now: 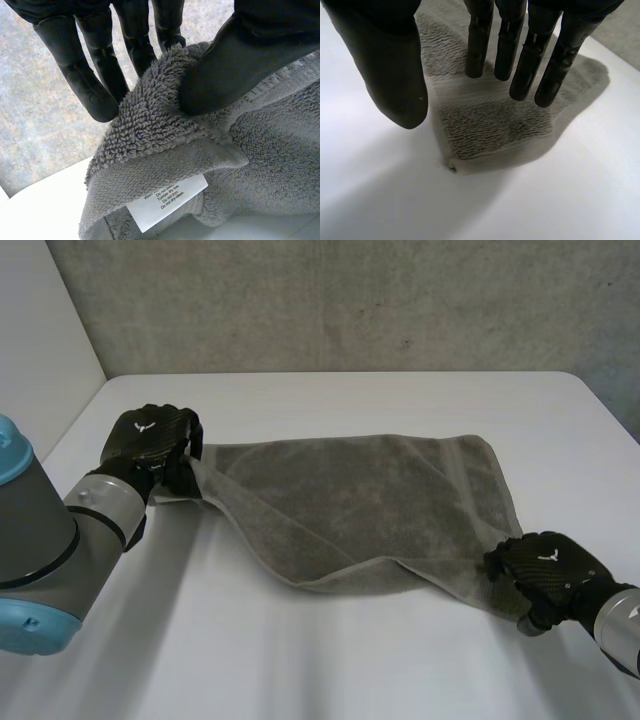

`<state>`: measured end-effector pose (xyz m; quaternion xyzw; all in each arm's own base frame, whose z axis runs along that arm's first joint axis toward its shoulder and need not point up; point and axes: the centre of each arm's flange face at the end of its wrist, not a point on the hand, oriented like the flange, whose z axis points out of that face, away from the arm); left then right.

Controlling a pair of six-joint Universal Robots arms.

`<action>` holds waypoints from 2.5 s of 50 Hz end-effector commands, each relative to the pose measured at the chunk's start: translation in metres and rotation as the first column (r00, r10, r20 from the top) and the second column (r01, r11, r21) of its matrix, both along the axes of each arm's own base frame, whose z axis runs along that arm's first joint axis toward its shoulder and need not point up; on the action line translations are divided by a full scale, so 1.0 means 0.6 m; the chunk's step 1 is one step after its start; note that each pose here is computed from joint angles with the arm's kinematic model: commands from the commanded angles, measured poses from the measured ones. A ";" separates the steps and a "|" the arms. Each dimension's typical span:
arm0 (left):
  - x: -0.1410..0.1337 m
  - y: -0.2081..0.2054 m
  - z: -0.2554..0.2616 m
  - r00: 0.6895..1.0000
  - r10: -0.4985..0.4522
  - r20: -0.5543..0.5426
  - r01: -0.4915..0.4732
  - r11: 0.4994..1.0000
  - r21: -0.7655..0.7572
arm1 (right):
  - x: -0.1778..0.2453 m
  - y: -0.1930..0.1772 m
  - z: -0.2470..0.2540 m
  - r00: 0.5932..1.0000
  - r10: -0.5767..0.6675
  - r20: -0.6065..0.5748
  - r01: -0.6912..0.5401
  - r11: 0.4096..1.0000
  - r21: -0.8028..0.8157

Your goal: Fold the towel.

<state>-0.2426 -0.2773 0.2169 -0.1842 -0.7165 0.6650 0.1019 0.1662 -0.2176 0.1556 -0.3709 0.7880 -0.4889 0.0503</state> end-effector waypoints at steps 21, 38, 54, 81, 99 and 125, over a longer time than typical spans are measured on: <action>-0.002 -0.005 -0.017 1.000 0.000 0.008 0.000 1.000 0.022 | 0.004 -0.055 -0.054 1.000 0.029 0.002 -0.029 0.999 -0.046; -0.003 -0.007 -0.027 1.000 0.000 0.013 0.000 0.999 0.036 | 0.002 -0.079 -0.063 0.999 0.030 -0.018 -0.031 0.997 -0.073; -0.003 -0.006 -0.028 1.000 -0.002 0.013 0.001 0.999 0.038 | 0.002 -0.092 -0.060 0.999 0.029 -0.019 -0.031 0.996 -0.088; 0.017 0.051 0.059 1.000 -0.002 0.011 0.002 1.000 0.012 | -0.052 -0.095 0.222 0.967 -0.109 0.231 0.160 0.964 -0.214; 0.053 0.088 0.002 0.943 -0.031 0.332 0.001 0.996 0.090 | -0.120 -0.073 0.225 0.991 -0.105 0.078 0.109 0.993 -0.052; -0.007 -0.088 -0.052 0.971 -0.003 0.239 -0.020 0.995 0.094 | -0.007 -0.211 0.082 0.997 -0.017 0.072 0.017 1.000 0.001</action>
